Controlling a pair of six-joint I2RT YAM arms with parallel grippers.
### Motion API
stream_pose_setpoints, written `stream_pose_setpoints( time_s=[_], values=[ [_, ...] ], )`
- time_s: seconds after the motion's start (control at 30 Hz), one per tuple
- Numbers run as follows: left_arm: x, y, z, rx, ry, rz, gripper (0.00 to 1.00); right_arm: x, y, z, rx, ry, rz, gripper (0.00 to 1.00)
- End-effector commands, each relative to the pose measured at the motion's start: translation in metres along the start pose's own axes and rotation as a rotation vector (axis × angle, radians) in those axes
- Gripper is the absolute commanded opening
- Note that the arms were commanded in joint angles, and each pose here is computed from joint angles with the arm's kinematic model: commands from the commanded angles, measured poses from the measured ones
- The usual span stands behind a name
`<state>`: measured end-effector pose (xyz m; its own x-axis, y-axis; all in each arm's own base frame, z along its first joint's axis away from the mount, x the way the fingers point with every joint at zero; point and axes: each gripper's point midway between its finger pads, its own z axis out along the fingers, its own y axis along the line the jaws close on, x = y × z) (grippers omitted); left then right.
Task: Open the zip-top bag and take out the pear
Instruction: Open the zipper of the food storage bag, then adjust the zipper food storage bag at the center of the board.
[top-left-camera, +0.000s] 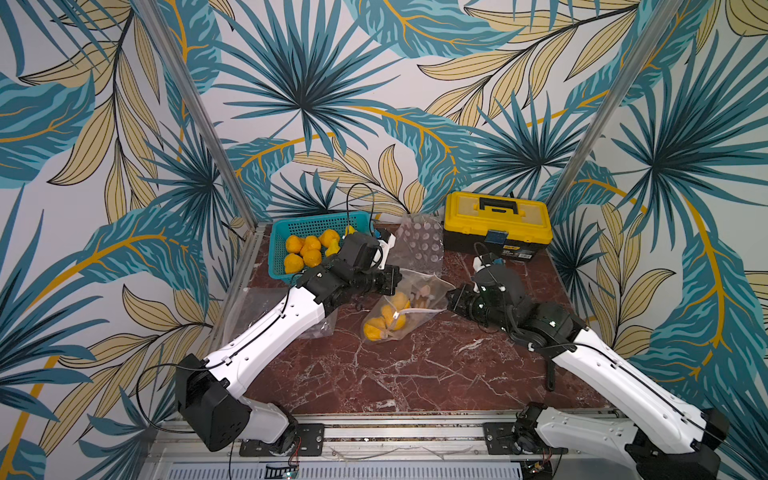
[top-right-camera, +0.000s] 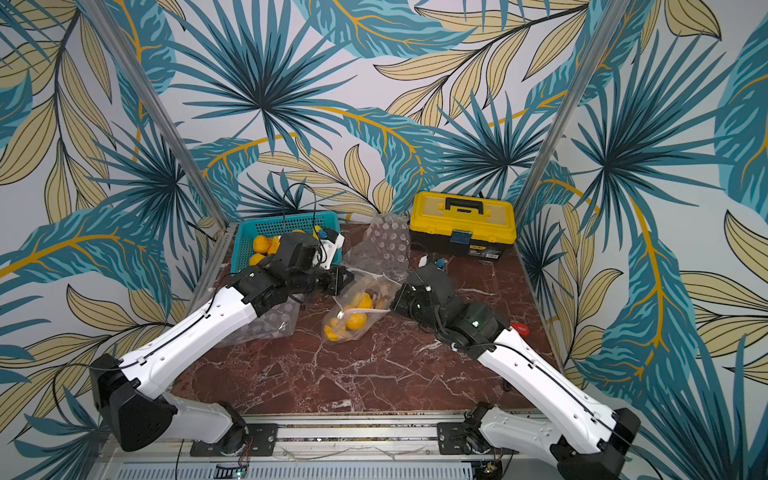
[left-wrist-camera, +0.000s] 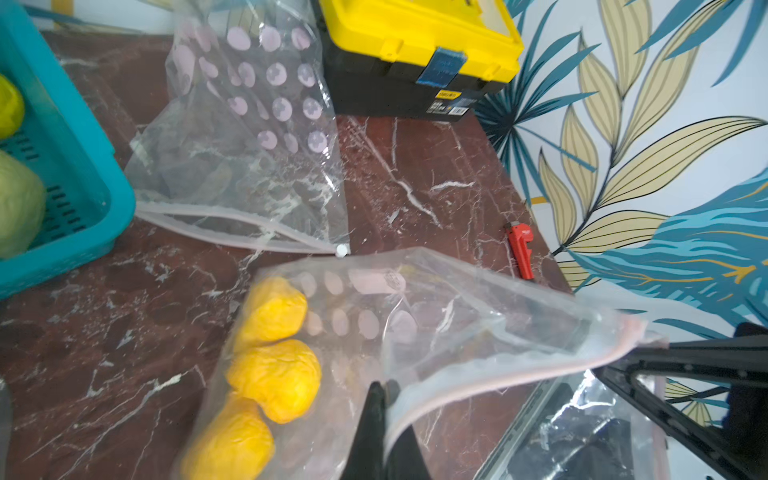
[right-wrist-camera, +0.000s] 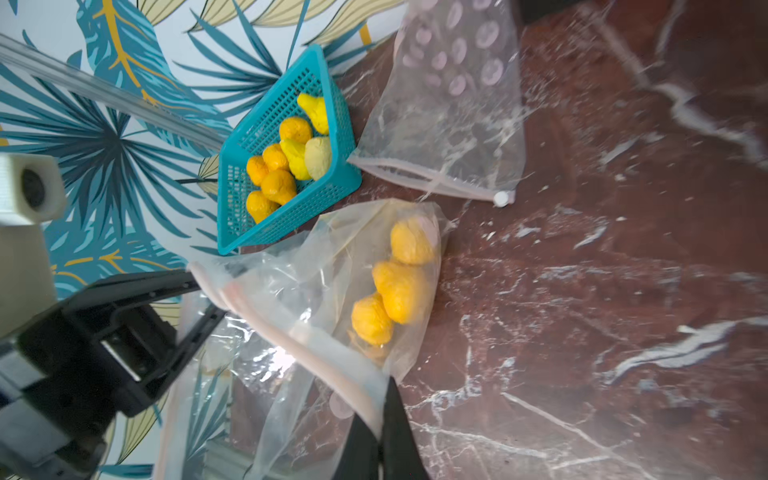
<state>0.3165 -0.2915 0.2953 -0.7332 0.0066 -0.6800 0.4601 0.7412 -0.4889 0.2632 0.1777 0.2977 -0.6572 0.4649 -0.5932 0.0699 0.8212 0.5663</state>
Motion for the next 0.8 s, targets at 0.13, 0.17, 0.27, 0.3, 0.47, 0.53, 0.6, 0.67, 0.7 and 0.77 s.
stream_pose_setpoints(
  time_s=[0.13, 0.17, 0.27, 0.3, 0.47, 0.53, 0.6, 0.67, 0.7, 0.77],
  values=[
    [-0.017, -0.030, 0.008, 0.033, -0.036, -0.007, 0.00, -0.067, -0.017, -0.059, 0.175, -0.245, -0.213, 0.00],
    [-0.012, -0.025, 0.014, 0.015, -0.023, -0.026, 0.00, -0.068, -0.015, -0.057, 0.181, -0.238, -0.241, 0.00],
    [0.009, -0.003, 0.033, -0.053, 0.026, -0.070, 0.00, -0.064, -0.013, -0.044, 0.212, -0.200, -0.280, 0.00],
    [0.019, 0.008, 0.040, -0.089, 0.044, -0.088, 0.00, -0.061, -0.011, -0.038, 0.218, -0.180, -0.294, 0.00],
    [0.068, 0.054, 0.068, -0.238, 0.114, -0.138, 0.00, -0.038, 0.005, 0.012, 0.228, -0.049, -0.338, 0.00],
    [0.087, 0.073, 0.072, -0.297, 0.124, -0.162, 0.00, -0.024, 0.014, 0.032, 0.213, -0.011, -0.349, 0.00],
    [0.104, 0.098, 0.068, -0.387, 0.112, -0.185, 0.00, -0.008, 0.027, 0.051, 0.185, 0.027, -0.362, 0.00],
    [0.122, 0.117, 0.062, -0.452, 0.104, -0.205, 0.00, 0.007, 0.036, 0.069, 0.150, 0.071, -0.354, 0.00],
    [0.132, 0.127, 0.059, -0.484, 0.101, -0.216, 0.00, 0.022, 0.045, 0.076, 0.116, 0.106, -0.351, 0.00],
    [0.151, 0.142, 0.056, -0.524, 0.117, -0.248, 0.00, 0.044, 0.054, 0.093, 0.065, 0.158, -0.338, 0.00]
  ],
)
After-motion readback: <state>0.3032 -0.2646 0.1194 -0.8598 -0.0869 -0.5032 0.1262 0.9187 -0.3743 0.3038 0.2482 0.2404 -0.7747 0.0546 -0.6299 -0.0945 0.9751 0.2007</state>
